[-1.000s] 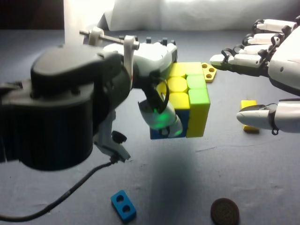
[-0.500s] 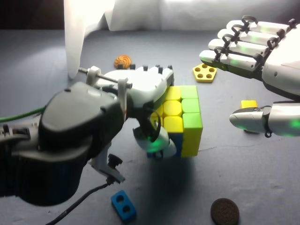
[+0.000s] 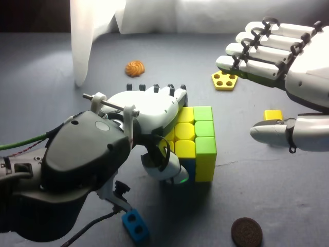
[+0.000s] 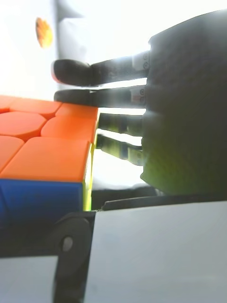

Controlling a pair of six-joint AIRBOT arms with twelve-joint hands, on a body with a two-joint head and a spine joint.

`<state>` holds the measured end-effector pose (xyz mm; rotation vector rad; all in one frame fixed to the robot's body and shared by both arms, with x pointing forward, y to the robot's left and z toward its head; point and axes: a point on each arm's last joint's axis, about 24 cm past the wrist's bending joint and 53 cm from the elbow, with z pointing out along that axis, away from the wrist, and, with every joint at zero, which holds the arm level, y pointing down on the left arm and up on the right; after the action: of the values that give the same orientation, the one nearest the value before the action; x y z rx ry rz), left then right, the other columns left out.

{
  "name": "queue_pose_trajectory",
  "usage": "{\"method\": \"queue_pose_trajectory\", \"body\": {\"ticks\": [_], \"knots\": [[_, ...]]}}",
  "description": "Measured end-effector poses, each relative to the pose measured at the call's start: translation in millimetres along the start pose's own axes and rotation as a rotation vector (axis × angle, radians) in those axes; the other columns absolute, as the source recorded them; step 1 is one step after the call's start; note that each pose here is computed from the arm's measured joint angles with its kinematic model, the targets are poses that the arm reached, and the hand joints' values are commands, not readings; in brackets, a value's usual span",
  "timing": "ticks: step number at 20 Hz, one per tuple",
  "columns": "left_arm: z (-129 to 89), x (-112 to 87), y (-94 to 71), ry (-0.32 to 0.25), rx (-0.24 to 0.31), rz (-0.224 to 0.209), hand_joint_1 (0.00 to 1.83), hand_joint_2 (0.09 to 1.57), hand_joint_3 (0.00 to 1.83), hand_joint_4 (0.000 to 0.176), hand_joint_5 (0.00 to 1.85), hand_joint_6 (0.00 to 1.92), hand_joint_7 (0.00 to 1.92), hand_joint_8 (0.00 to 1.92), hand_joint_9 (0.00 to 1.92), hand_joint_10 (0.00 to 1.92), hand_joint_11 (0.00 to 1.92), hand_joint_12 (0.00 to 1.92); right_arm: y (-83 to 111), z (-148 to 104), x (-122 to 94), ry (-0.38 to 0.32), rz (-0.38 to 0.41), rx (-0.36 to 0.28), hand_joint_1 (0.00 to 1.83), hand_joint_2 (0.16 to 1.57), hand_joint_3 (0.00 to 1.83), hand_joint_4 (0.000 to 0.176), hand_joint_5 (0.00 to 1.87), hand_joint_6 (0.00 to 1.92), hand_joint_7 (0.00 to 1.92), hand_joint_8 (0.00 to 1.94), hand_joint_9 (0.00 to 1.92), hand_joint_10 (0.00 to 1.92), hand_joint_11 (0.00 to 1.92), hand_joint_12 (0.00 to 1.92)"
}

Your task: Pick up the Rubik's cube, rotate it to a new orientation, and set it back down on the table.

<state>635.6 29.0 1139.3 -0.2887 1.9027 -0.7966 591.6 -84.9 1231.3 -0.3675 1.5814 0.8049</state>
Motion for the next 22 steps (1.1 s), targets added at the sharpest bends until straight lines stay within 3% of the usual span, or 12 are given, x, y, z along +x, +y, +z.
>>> {"method": "queue_pose_trajectory", "body": {"ticks": [1,3,5,6,8,10,14,18,22], "knots": [[0,1.6,1.2,0.002,0.000,0.003,0.95,1.15,0.00,0.000,0.13,1.12,0.21,1.34,0.21,1.51,0.12,1.80,0.0,0,0,-0.001,0.000,0.000,0.00,1.27,0.00,0.000,0.00,0.00,0.00,0.00,0.00,0.00,0.00,0.00],[0,1.2,1.6,0.001,-0.001,0.003,0.89,1.08,0.00,0.000,0.28,0.35,0.28,0.76,0.25,1.12,0.09,1.55,0.1,0,0,-0.001,0.000,0.000,0.00,1.27,0.00,0.000,0.00,0.00,0.00,0.00,0.00,0.00,0.00,0.00],[0,-0.8,1.5,-0.008,0.000,0.007,0.79,1.05,0.00,0.000,0.29,0.07,0.37,0.23,0.30,0.65,0.01,1.35,0.4,0,0,0.000,-0.004,-0.002,0.00,1.27,0.00,0.000,0.00,0.00,0.01,0.00,0.00,0.00,0.00,0.00],[0,-2.3,0.0,-0.015,0.007,0.015,0.74,1.03,0.00,0.000,0.23,0.02,0.36,0.08,0.31,0.41,0.00,1.23,1.0,0,1,0.001,-0.006,-0.004,0.00,1.27,0.00,0.000,0.00,0.00,0.00,0.00,0.00,0.00,0.00,0.00],[0,-3.2,-0.5,-0.019,0.009,0.019,0.62,1.00,0.00,0.000,0.06,0.00,0.19,0.00,0.24,0.07,0.00,0.94,2.1,0,2,0.004,-0.006,-0.006,0.00,1.27,0.00,0.000,0.00,0.00,0.00,0.00,0.00,0.00,0.00,0.00],[0,0.4,3.5,-0.006,-0.004,0.005,0.58,0.96,0.00,0.004,0.00,0.00,0.08,0.01,0.14,0.02,0.00,0.66,2.1,0,2,0.005,-0.006,-0.006,0.00,1.27,0.00,0.000,0.00,0.00,0.00,0.00,0.00,0.00,0.00,0.00],[-2,4.7,6.5,0.003,-0.015,-0.003,0.51,0.88,0.00,0.043,0.00,0.00,0.00,0.00,0.00,0.00,0.00,0.11,2.9,0,3,0.007,-0.008,-0.009,0.00,1.27,0.00,0.000,0.00,0.00,0.00,0.00,0.00,0.00,0.00,0.00],[-3,5.0,3.5,0.003,-0.012,-0.009,0.48,0.84,0.00,0.065,0.00,0.00,0.00,0.00,0.00,0.00,0.00,0.00,3.0,0,4,0.010,-0.010,-0.010,0.00,1.28,0.01,0.000,0.00,0.00,0.00,0.00,0.00,0.00,0.00,0.00],[-8,-1.7,-9.5,0.000,0.008,-0.009,0.47,0.84,0.00,0.057,0.00,0.00,0.00,0.00,0.00,0.00,0.00,0.00,6.0,1,5,0.013,-0.017,-0.019,0.00,1.27,0.00,0.000,0.00,0.00,0.00,0.00,0.00,0.00,0.00,0.00]]}}
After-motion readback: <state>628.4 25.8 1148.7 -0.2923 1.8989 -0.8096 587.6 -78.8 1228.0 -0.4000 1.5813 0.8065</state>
